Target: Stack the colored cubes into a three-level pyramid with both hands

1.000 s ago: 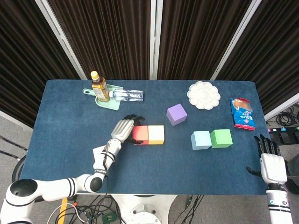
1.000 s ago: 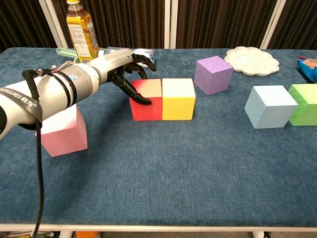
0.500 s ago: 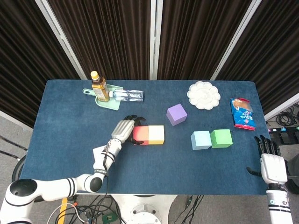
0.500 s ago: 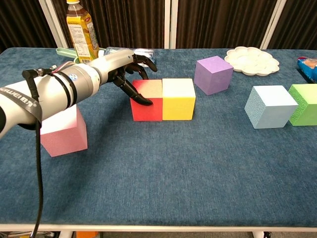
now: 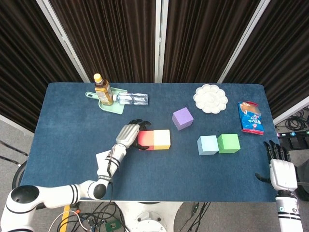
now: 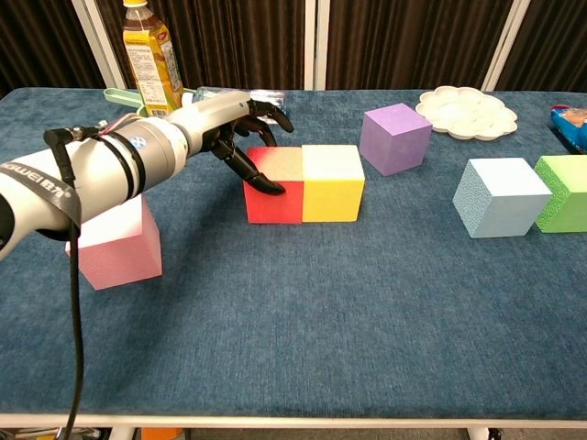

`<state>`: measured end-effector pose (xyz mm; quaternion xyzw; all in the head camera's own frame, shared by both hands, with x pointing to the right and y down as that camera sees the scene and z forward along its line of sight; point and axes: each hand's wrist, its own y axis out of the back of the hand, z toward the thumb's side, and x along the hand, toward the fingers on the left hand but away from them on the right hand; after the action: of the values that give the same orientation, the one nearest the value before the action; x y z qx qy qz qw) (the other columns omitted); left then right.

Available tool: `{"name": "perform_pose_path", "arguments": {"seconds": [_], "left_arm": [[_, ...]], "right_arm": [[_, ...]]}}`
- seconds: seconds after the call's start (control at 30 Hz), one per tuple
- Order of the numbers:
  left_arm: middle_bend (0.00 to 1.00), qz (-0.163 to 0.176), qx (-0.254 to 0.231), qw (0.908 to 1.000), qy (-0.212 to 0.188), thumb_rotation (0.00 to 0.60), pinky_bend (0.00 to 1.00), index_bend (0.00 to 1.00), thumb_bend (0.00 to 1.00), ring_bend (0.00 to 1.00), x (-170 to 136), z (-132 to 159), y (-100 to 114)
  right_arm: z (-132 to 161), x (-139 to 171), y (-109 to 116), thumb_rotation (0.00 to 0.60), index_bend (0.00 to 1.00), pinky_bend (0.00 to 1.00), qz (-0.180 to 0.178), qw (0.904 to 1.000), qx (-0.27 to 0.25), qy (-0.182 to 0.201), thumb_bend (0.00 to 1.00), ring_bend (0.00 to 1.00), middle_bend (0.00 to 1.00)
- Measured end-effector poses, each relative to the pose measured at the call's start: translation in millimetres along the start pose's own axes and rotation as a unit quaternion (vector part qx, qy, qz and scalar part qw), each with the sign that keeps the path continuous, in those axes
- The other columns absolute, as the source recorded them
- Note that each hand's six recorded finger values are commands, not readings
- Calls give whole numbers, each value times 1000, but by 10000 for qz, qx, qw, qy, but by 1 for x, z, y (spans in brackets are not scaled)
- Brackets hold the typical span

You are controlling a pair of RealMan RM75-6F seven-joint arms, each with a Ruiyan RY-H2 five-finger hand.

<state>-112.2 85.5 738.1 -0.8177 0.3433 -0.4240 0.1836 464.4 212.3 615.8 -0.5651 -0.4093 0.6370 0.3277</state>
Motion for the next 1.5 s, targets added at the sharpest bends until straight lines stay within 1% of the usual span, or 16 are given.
{"name": "perform_pose_path", "arguments": {"seconds": [0.33,0.5,0.8,1.5], "left_arm": [[420,-11,-12,10000,63,600,121,214,170,117,0,-5,-2],[420,-37,-26,10000,45,600,121,215,170,117,0,-4,-3],[420,-12,-61,10000,11,600,121,214,170,117,0,-2,1],[416,4,-59,10000,19,600,121,214,170,117,1,-1,-2]], "right_arm": [[1,0,0,600,0,0,-6,10000,10,7,0,0,0],[0,0,1,600,0,0,-8,10000,10,-8,0,0,0],[-1,0,1,600,0,0,-16,10000,1,-20,0,0,0],[-2,0,0,600,0,0,21,10000,10,-46,0,0,0]]}}
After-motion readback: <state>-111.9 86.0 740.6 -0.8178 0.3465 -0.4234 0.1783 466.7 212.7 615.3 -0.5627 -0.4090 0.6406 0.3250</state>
